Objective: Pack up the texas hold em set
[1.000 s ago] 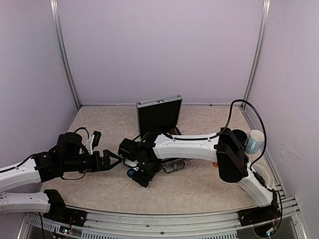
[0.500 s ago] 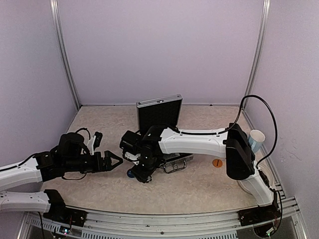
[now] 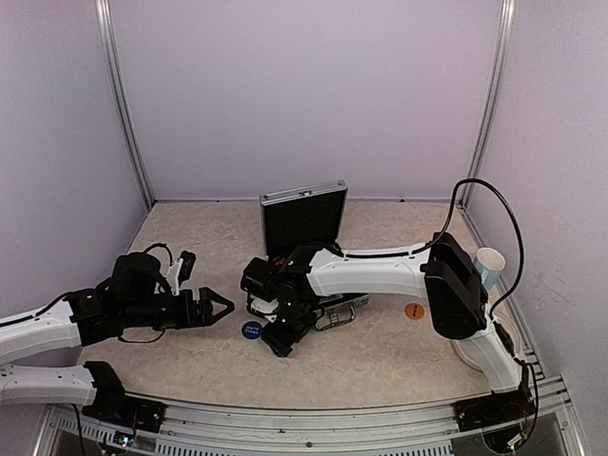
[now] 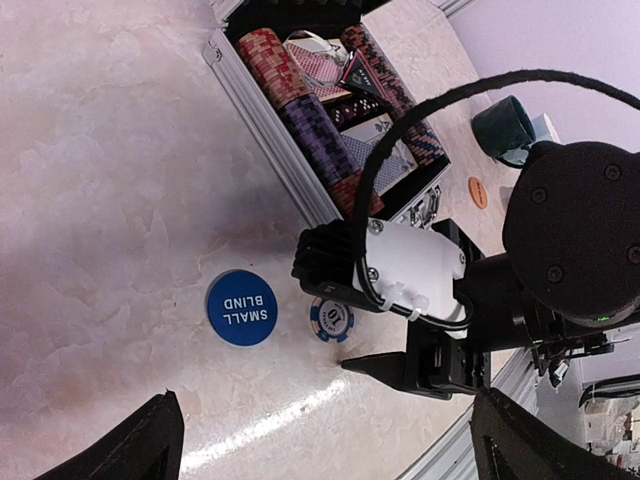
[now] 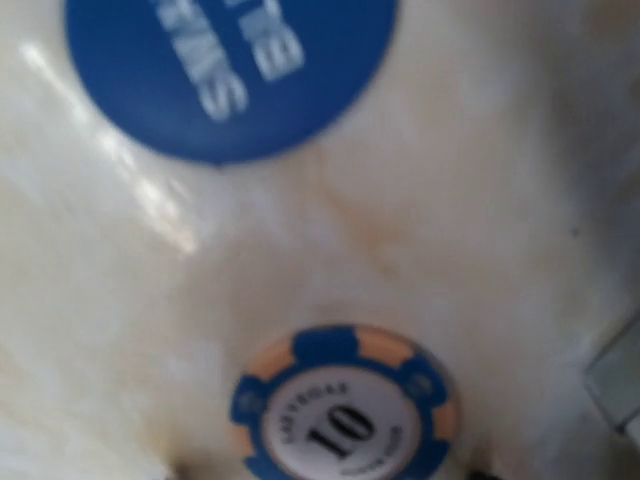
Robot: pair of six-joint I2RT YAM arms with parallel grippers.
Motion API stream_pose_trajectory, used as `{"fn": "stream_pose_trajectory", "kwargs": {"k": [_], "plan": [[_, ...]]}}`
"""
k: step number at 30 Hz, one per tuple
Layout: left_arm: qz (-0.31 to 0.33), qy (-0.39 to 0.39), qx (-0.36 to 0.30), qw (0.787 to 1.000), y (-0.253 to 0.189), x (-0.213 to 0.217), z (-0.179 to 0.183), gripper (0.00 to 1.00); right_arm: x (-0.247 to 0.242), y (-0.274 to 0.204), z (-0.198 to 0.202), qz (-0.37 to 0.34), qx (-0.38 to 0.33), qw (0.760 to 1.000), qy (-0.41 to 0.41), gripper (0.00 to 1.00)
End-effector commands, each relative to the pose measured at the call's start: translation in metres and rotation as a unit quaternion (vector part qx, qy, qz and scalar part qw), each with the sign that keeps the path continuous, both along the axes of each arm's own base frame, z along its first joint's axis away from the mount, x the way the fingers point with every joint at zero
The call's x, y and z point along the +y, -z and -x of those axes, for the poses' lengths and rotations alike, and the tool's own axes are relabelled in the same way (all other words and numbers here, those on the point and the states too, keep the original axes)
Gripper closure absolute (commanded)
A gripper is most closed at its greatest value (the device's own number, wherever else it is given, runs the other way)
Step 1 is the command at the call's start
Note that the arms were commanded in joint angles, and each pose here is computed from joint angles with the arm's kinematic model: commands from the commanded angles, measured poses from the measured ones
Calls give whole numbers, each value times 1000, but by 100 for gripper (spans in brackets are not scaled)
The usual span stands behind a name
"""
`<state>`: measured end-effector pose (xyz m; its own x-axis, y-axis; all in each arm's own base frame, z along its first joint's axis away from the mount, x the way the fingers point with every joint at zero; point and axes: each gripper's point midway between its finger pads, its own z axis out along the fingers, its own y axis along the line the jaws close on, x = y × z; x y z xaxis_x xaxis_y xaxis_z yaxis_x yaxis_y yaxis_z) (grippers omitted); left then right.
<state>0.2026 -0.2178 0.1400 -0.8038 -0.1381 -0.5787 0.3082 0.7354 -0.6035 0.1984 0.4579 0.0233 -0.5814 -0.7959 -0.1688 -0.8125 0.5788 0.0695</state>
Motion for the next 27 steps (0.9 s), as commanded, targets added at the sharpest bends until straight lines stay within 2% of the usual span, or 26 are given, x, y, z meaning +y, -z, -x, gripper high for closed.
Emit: {"fn": "stream_pose_trajectory", "kwargs": {"k": [1, 10, 27], "plan": [[12, 4, -20, 1000, -16, -3, -6, 1, -3, 10, 1, -3, 26, 1000, 8, 37], [12, 3, -19, 1000, -16, -3, -6, 1, 4, 23, 4, 8, 48, 999, -8, 37], [11, 5, -19, 1000, -14, -2, -8, 1, -13, 43, 14, 84, 46, 995, -23, 39]]}}
